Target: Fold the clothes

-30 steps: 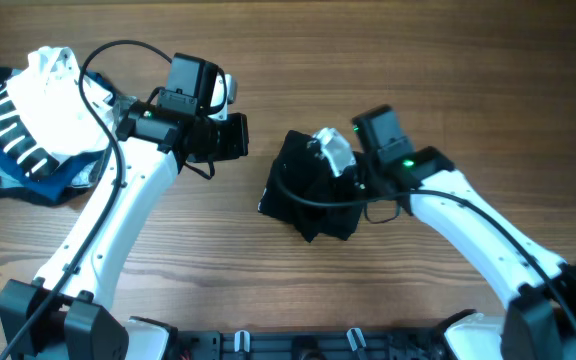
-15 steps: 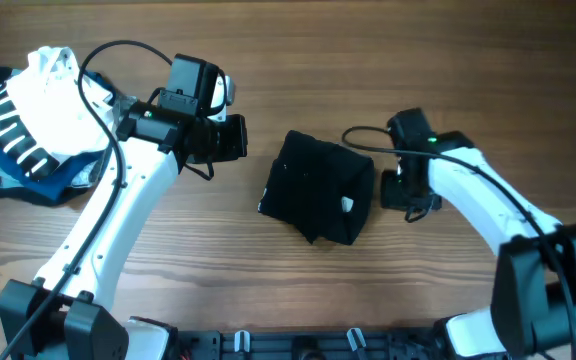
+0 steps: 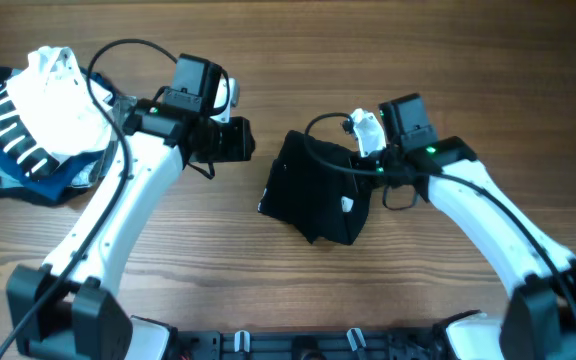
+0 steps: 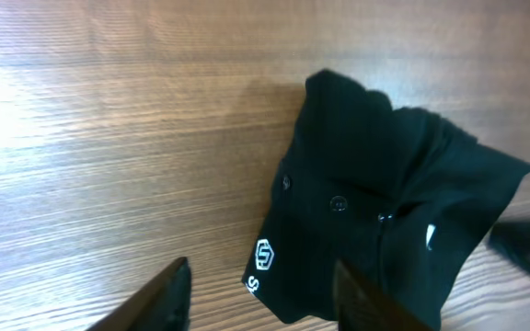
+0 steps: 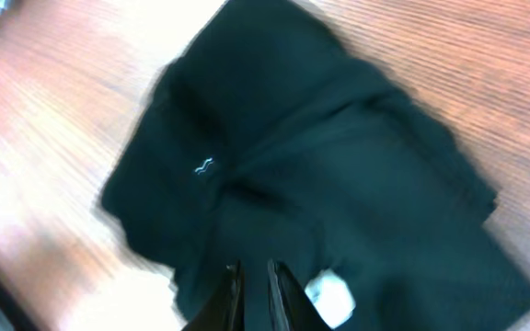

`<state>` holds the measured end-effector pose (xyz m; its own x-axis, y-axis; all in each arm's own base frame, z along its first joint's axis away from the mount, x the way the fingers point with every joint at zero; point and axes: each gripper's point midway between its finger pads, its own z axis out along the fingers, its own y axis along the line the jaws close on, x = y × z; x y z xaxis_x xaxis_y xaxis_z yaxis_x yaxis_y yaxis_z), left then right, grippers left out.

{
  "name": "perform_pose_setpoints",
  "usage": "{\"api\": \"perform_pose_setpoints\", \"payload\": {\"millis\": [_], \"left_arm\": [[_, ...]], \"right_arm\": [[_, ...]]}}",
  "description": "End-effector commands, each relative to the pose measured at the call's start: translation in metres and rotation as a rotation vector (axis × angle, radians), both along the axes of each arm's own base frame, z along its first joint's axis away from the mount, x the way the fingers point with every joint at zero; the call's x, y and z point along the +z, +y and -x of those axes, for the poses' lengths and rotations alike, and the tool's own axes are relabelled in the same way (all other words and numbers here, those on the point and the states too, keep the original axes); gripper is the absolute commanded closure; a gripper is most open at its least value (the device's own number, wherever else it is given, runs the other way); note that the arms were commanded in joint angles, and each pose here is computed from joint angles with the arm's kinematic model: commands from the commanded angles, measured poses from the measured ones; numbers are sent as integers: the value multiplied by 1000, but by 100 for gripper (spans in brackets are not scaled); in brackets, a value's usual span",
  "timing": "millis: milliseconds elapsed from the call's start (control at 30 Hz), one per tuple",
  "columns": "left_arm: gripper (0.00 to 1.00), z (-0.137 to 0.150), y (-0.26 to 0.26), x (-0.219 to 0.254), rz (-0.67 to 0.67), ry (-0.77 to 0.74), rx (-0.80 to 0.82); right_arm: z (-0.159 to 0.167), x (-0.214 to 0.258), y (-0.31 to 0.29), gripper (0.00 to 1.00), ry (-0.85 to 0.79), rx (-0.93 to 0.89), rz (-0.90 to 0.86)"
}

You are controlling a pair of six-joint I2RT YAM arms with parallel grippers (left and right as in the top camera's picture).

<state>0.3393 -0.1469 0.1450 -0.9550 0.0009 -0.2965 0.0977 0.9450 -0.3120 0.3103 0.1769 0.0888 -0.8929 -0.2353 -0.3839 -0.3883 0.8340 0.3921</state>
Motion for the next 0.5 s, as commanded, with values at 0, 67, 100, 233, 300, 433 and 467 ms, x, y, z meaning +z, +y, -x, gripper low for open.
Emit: {"api": "perform_pose_setpoints", "payload": {"millis": [0,67,100,233,300,433,467], "left_arm": [[43,2,-22,-23,57,62,-135],[37,3,-34,-36,107,102,-186],[33,4,-39,-42,131,122,-208],[18,4,-55,-70,214,196,-249],[12,4,-63,-79,260,220,-267],[7,7,-83,-93,396,257,-341],[6,9,-88,-95,432,262,-362]], "right_arm": [[-2,-66,-30,92,182,-228,134],[2,-89,-40,93,268,-314,173],[6,-97,-45,94,303,-349,193],[13,-111,-49,94,370,-388,206],[12,-111,-48,94,368,-385,204],[12,-111,-48,94,357,-362,207],[12,-111,-48,94,357,-362,207]]}}
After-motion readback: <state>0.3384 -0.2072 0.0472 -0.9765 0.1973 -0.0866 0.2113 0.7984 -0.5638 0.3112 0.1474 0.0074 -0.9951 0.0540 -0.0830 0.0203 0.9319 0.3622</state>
